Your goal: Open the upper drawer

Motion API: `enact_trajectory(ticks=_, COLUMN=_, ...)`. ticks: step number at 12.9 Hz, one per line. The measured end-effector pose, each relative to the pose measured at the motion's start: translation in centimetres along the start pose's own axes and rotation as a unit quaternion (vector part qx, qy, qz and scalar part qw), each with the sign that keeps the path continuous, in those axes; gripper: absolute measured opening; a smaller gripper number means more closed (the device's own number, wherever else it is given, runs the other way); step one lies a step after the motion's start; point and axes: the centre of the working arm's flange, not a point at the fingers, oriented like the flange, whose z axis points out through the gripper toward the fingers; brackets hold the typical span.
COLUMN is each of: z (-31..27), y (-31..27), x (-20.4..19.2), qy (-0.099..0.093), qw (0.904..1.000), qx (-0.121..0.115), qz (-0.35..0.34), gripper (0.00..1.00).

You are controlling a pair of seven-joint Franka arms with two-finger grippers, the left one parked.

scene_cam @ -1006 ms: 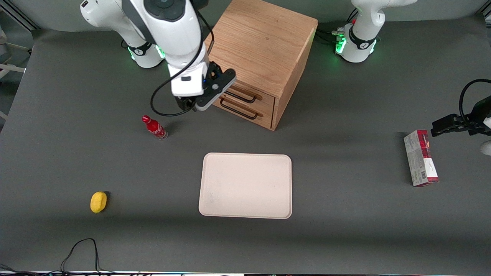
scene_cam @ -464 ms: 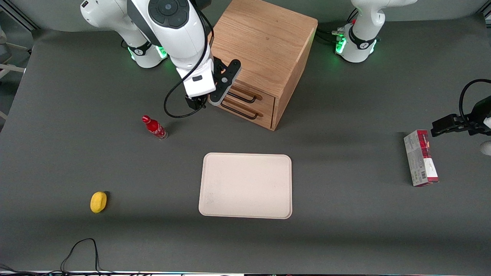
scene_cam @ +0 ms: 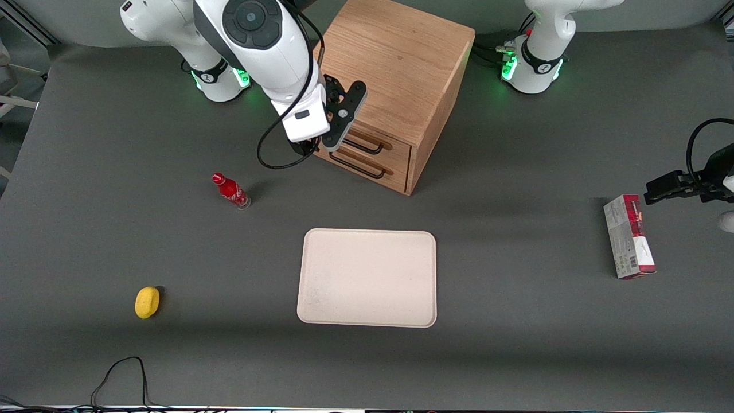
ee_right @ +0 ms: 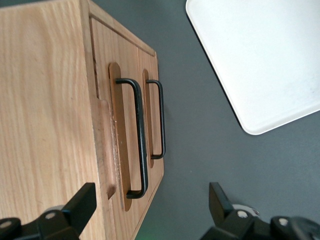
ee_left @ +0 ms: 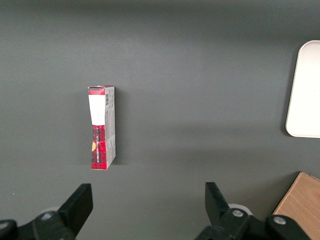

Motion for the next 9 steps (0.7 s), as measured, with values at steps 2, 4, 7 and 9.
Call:
enact_trajectory(ticks=2, z=1.4, y=0.3, x=0.1, qy=-0.001, qw=1.0000, qx=0.000, qz=0.002, gripper=1.00)
enact_trajectory(ticks=4, z=3.0, y=0.1, x=0.4, qy=0.004, qw=1.0000, qx=-0.002, qz=0.001, gripper=1.00)
enact_trajectory(ticks=7, z=5.6, y=-0.5, x=0.7, qy=0.005, qw=1.0000, qx=-0.004, qz=-0.004, gripper=1.00)
enact_trajectory(ticks=9, z=7.0, y=-0.6, x=0.8, qy=0.008, qw=0.9999, qx=-0.006, qz=-0.004, gripper=1.00)
